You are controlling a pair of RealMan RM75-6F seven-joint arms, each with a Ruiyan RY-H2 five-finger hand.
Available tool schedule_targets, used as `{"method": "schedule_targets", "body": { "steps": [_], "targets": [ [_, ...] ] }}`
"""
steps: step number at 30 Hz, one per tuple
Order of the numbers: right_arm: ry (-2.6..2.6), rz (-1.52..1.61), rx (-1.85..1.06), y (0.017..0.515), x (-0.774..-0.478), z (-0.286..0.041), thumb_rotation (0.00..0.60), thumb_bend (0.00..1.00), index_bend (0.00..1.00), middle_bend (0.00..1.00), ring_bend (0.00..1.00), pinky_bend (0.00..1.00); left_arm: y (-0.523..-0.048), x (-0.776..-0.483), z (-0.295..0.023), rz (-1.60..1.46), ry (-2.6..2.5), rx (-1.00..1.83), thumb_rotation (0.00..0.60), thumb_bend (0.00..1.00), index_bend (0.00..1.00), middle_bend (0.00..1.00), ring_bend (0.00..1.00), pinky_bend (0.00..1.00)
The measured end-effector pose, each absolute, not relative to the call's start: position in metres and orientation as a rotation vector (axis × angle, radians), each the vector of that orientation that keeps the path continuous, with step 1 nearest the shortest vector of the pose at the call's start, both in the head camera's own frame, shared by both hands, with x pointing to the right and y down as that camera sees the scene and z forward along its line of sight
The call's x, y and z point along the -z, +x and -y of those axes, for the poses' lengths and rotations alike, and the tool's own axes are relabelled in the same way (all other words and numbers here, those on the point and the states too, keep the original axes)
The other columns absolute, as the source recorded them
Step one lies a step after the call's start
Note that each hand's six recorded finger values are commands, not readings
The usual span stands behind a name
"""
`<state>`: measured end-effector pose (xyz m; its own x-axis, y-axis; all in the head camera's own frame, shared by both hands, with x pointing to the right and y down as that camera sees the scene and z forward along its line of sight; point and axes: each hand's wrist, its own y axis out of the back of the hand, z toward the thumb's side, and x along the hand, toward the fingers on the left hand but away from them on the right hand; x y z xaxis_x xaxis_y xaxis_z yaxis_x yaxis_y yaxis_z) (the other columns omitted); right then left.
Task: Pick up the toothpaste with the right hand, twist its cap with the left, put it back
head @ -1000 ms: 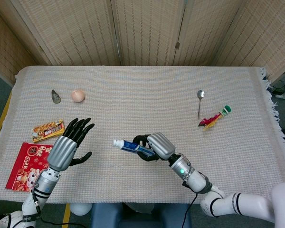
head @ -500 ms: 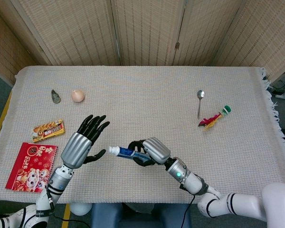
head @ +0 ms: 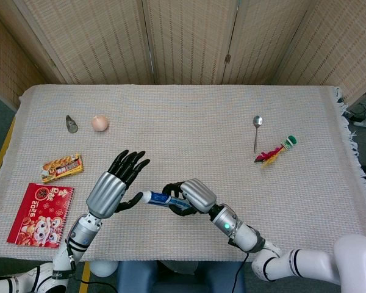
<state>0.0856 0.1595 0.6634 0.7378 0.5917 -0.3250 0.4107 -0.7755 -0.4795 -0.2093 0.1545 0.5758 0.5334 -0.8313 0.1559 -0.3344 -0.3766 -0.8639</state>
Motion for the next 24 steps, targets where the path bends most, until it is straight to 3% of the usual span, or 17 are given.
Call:
{"method": "schedule_targets", "body": {
  "steps": [10, 15, 20, 24],
  "targets": [
    [-2.562, 0.795, -0.658, 0.088, -0.663, -0.158, 0.600, 0.79, 0.71, 0.60, 0.61, 0.60, -0.208, -0.580, -0.149, -1.022, -2.026, 0.770, 0.600, 0.32, 0.03, 0.05, 0.08, 0.00],
    [-2.582, 0.806, -0.633, 0.084, -0.660, -0.160, 0.600, 0.79, 0.71, 0.60, 0.61, 0.60, -0.212, -0.581, -0.144, -1.142, -2.204, 0.788, 0.598, 0.24, 0.04, 0.05, 0.05, 0.00],
    [-2.601, 0.798, -0.611, 0.074, -0.657, -0.164, 0.600, 0.79, 0.71, 0.60, 0.61, 0.60, -0.210, -0.578, -0.142, -1.238, -2.401, 0.760, 0.402, 0.18, 0.05, 0.05, 0.04, 0.00],
    [-2.607, 0.801, -0.603, 0.065, -0.653, -0.164, 0.600, 0.80, 0.71, 0.60, 0.62, 0.60, -0.204, -0.574, -0.140, -1.274, -2.506, 0.716, 0.199, 0.13, 0.06, 0.05, 0.03, 0.00]
  ]
}}
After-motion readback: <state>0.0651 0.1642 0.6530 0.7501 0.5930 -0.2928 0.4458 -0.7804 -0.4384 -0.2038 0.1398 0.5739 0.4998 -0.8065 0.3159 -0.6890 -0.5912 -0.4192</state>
